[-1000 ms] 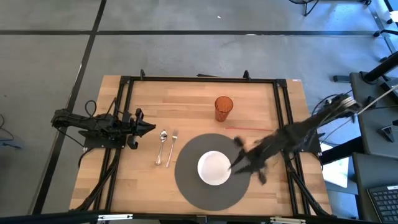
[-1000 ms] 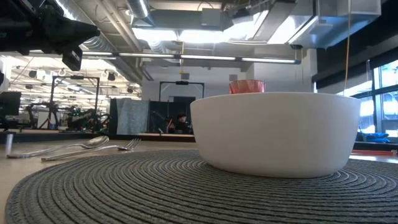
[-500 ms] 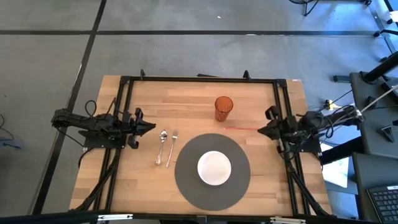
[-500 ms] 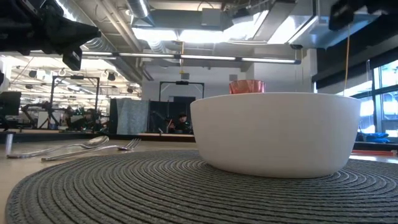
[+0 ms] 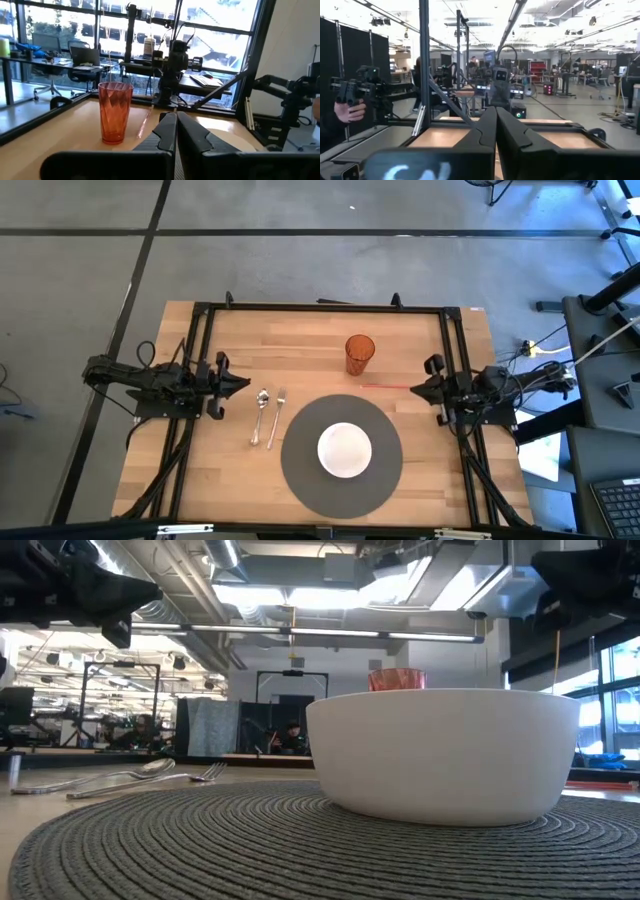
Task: Pick & Place Utensil
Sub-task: Put the silver spoon into the white bowl
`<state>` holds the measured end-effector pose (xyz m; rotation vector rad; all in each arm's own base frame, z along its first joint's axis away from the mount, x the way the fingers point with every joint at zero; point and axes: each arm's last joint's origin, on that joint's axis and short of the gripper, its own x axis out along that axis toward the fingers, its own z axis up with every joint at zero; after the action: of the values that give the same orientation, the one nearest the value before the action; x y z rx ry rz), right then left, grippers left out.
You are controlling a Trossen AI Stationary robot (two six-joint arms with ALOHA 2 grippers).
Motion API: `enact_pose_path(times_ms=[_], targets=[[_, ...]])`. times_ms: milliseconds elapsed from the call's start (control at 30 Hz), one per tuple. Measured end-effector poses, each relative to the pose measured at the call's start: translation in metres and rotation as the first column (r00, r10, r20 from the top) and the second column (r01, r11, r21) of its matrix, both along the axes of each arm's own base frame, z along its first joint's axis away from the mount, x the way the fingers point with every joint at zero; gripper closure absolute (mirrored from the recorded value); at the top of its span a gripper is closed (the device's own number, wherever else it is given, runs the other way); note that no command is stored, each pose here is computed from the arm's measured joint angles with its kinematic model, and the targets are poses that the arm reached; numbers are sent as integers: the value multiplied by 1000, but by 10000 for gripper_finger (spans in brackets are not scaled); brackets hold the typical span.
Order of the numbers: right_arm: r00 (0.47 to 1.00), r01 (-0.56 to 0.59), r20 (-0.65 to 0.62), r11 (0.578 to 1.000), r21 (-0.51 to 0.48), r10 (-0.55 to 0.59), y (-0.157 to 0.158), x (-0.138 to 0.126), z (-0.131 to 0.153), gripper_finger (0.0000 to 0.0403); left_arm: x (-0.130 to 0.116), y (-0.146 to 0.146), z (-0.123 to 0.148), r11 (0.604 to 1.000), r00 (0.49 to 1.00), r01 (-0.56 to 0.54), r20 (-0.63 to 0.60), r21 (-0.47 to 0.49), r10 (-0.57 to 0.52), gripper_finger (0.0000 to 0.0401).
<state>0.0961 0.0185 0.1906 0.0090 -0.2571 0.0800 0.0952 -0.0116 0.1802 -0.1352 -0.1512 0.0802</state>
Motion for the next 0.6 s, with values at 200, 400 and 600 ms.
enact_pose_path(times_ms=[200,400,600], targets=[[1000,2,-4,1000,20,-2,-1,0,0,398,0,0,1,999,1000,-7,2,53,7,395],[1000,3,-19,1000,17,-2,-1,1,-1,398,0,1,1,999,999,-36,2,28,36,395],[1000,6,-17,1000,2,-6,-1,1,-1,398,-2,6,4,978,978,-203,32,-41,204,395]])
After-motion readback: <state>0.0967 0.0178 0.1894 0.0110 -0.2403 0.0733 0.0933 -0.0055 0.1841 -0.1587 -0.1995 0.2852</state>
